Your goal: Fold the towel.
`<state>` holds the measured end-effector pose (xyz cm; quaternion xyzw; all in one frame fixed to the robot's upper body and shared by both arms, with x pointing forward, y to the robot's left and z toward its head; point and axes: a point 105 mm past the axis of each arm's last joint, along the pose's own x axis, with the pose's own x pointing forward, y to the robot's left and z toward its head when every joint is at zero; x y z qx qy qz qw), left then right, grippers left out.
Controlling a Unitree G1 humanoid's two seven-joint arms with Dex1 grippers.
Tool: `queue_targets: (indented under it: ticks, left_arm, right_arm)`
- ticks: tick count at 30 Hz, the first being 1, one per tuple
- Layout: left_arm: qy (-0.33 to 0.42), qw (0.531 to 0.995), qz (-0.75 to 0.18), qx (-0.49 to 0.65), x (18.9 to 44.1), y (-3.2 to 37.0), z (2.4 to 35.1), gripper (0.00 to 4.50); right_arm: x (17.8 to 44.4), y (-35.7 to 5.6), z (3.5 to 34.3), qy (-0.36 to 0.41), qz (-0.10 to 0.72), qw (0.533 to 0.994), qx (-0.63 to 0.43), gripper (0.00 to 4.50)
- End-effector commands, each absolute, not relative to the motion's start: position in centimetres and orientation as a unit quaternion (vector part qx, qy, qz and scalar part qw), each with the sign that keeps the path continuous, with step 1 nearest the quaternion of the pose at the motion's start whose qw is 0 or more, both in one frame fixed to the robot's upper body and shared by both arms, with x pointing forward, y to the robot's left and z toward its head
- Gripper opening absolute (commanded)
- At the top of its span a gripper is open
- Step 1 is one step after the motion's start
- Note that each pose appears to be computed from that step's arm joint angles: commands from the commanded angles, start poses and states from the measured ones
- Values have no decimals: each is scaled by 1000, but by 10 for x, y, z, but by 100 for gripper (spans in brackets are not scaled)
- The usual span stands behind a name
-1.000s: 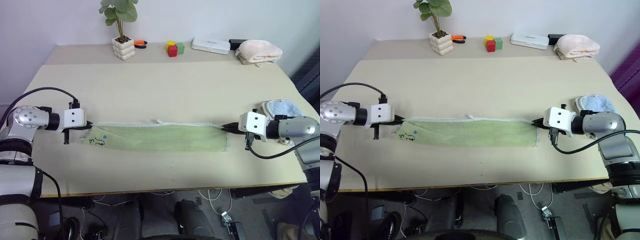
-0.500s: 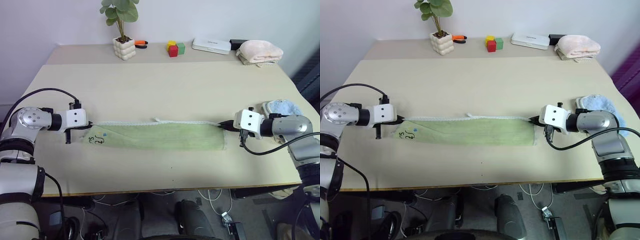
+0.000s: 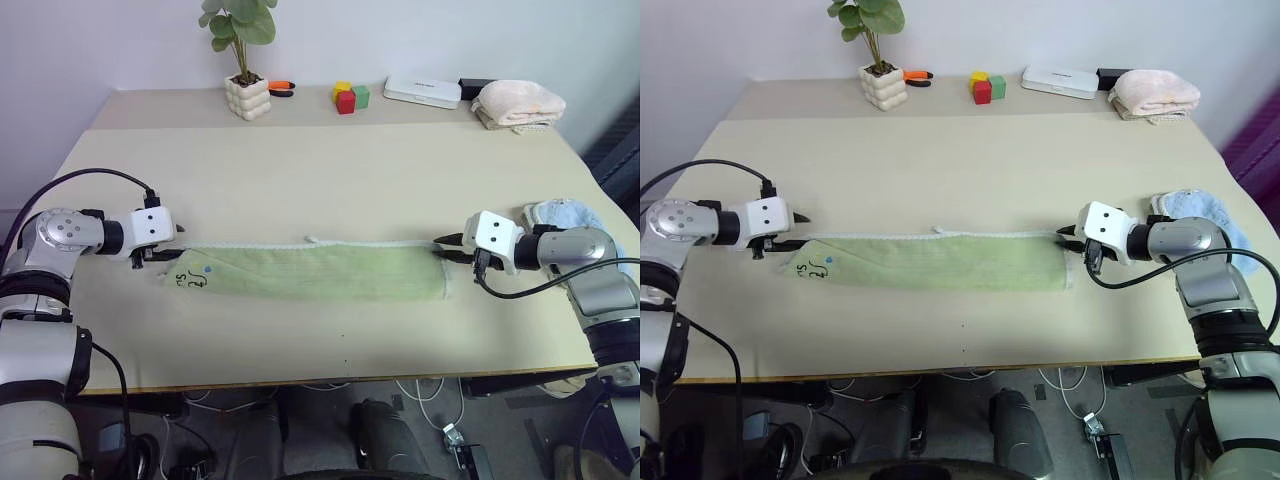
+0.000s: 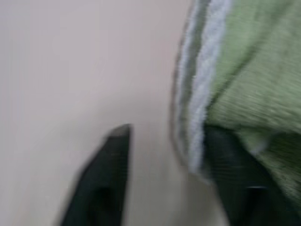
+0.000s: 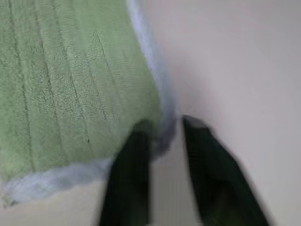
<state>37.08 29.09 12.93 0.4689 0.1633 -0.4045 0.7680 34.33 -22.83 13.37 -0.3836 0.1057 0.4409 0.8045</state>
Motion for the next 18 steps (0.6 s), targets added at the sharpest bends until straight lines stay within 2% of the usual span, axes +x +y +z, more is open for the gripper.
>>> queue_targets:
  ticks: [1, 2, 4, 11, 15, 18]
  left_arm:
    - [167, 778, -398, 456, 371, 294, 131, 429]
    - [167, 779, -397, 455, 370, 295, 131, 450]
    - [167, 784, -389, 455, 369, 300, 134, 450]
    - [153, 823, -337, 432, 367, 325, 161, 450]
    - [149, 846, -298, 416, 364, 342, 175, 450]
    - [145, 876, -280, 364, 358, 354, 182, 450]
  right_arm:
    - [348, -228, 150, 81, 428, 811, -390, 291]
    - [349, -228, 150, 80, 426, 812, -391, 341]
    - [351, -230, 154, 68, 413, 810, -411, 445]
    - [365, -237, 178, 26, 340, 830, -442, 445]
    - [364, -223, 187, 1, 345, 842, -415, 445]
    - [360, -206, 192, -16, 362, 849, -385, 445]
